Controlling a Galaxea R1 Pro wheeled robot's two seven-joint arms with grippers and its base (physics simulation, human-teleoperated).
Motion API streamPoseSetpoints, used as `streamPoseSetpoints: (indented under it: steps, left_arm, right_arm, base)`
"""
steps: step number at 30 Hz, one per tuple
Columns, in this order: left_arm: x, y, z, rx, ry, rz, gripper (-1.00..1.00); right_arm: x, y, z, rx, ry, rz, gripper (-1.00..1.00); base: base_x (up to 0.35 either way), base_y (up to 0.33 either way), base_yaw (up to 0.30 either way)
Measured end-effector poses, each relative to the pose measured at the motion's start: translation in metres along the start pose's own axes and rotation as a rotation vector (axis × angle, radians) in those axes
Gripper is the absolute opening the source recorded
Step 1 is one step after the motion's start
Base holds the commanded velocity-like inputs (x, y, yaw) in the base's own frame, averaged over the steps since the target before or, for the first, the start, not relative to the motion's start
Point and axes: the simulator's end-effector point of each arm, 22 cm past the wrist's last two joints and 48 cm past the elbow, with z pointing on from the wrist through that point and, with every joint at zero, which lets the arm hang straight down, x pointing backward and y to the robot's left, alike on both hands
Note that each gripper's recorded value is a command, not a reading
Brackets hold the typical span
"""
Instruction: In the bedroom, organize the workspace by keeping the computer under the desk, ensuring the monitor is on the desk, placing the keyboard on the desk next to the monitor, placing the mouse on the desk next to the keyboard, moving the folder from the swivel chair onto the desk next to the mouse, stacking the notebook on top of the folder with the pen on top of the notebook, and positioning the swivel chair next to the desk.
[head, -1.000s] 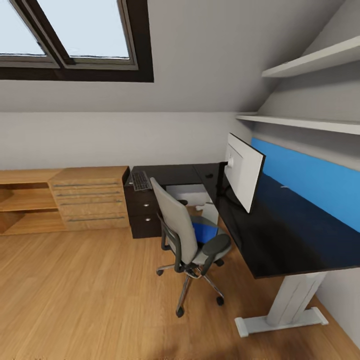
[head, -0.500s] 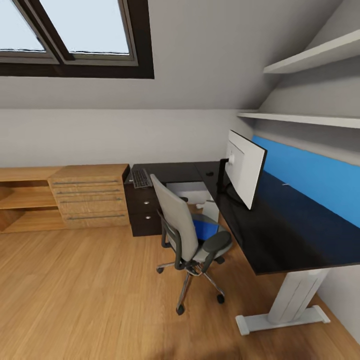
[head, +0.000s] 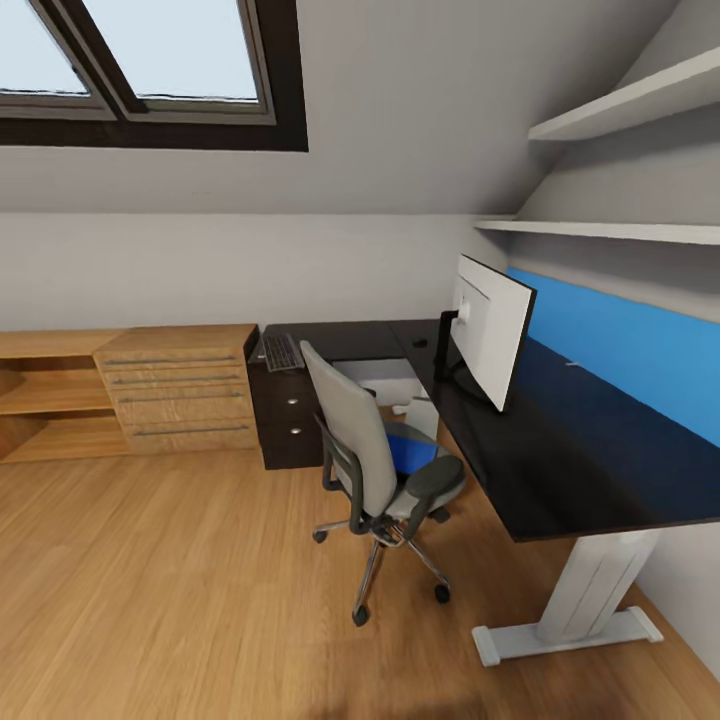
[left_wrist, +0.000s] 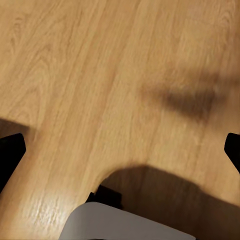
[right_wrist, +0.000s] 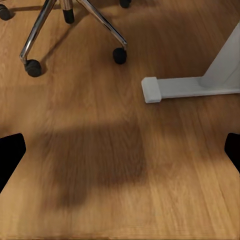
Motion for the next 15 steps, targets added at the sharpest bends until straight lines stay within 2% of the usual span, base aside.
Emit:
streamPoseSetpoints:
  steps: [15]
  left_arm:
    - [0.017,0.006,0.021,-0.008,-0.002,-0.006,1.0]
  right_arm:
    - [0.031,0.0,0.012,0.004,0.019,0.002,1.0]
  base:
    - [0.0,0.0,0.0]
